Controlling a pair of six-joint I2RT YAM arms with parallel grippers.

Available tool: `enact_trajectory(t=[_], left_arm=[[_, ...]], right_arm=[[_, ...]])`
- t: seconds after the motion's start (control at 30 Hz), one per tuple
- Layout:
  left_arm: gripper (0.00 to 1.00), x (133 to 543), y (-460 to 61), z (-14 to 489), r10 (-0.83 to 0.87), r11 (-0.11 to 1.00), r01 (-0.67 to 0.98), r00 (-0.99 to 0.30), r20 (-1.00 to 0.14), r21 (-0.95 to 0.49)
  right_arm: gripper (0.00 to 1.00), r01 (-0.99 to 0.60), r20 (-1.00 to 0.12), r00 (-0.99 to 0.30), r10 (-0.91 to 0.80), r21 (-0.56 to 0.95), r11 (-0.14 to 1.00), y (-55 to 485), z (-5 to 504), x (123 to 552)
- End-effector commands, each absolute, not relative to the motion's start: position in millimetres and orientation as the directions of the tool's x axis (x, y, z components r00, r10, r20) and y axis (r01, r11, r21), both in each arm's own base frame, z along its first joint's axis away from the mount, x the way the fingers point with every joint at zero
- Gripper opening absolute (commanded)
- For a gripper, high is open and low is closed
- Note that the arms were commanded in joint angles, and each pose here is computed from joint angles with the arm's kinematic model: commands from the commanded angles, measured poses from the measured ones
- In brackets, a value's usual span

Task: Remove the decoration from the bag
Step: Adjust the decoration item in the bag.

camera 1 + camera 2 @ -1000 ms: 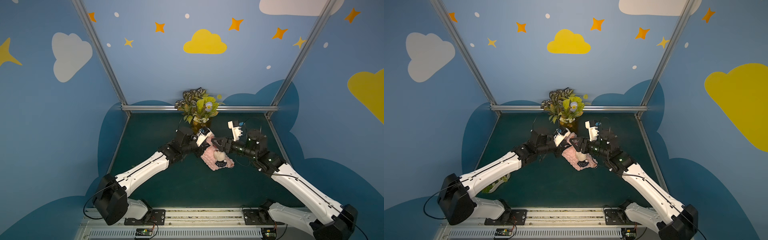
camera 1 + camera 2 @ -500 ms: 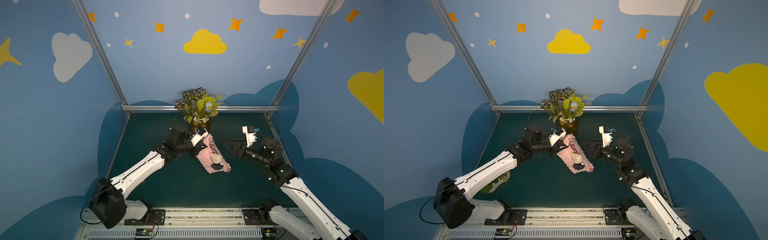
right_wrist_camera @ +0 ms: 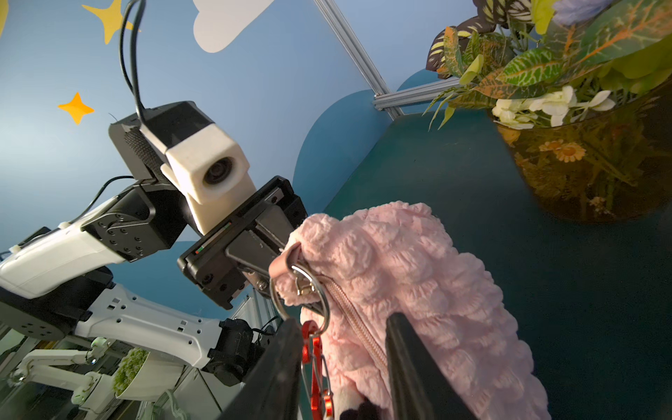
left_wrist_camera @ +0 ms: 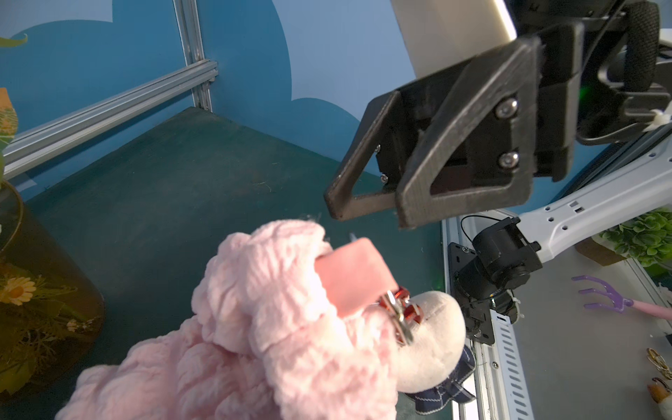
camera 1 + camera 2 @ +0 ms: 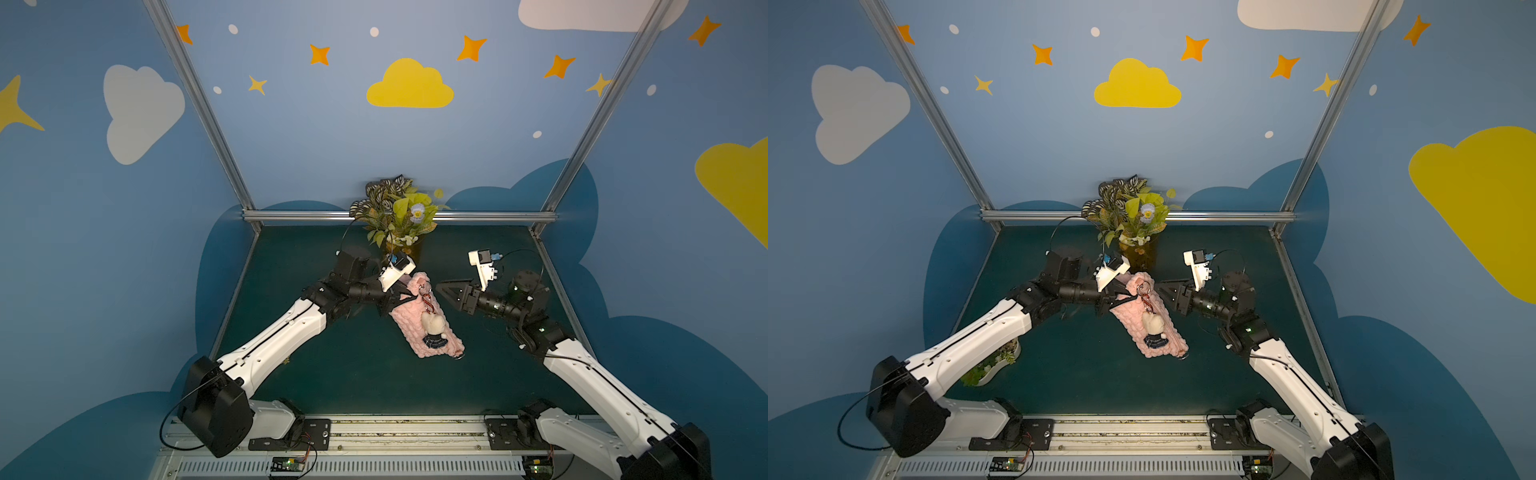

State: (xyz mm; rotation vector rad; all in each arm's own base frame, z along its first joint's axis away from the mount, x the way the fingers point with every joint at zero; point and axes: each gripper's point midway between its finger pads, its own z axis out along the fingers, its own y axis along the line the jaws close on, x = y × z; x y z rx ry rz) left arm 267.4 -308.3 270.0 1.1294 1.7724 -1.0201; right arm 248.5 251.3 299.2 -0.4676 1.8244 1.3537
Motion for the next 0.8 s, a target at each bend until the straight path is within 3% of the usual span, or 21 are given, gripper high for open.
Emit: enact_trajectory(t=[0.0,0.53,0.63,0.77], left_arm=[[0.02,266,-314,306,0.244,0.225,0.96,-0.219,-0.945,-0.165],[0.02,271,-316,301,0.248,0.228,0.959,-0.223,-0.943,-0.166],[0.02,275,-315,301,0.247,0.235,0.958,-0.223,-0.943,-0.165],[0.02,278,-314,300,0.243,0.244,0.956,-0.222,-0.944,-0.162]], right_arm=[[0.39,-0.749,-0.799,-0.576,0.172,0.6,0.28,260,324,243],[0.32,-0.769,-0.791,-0.598,0.132,0.612,0.186,280,331,234],[0.28,-0.767,-0.787,-0.605,0.12,0.617,0.176,282,328,231],[0.15,-0.761,-0.782,-0.613,0.113,0.623,0.179,282,323,229]])
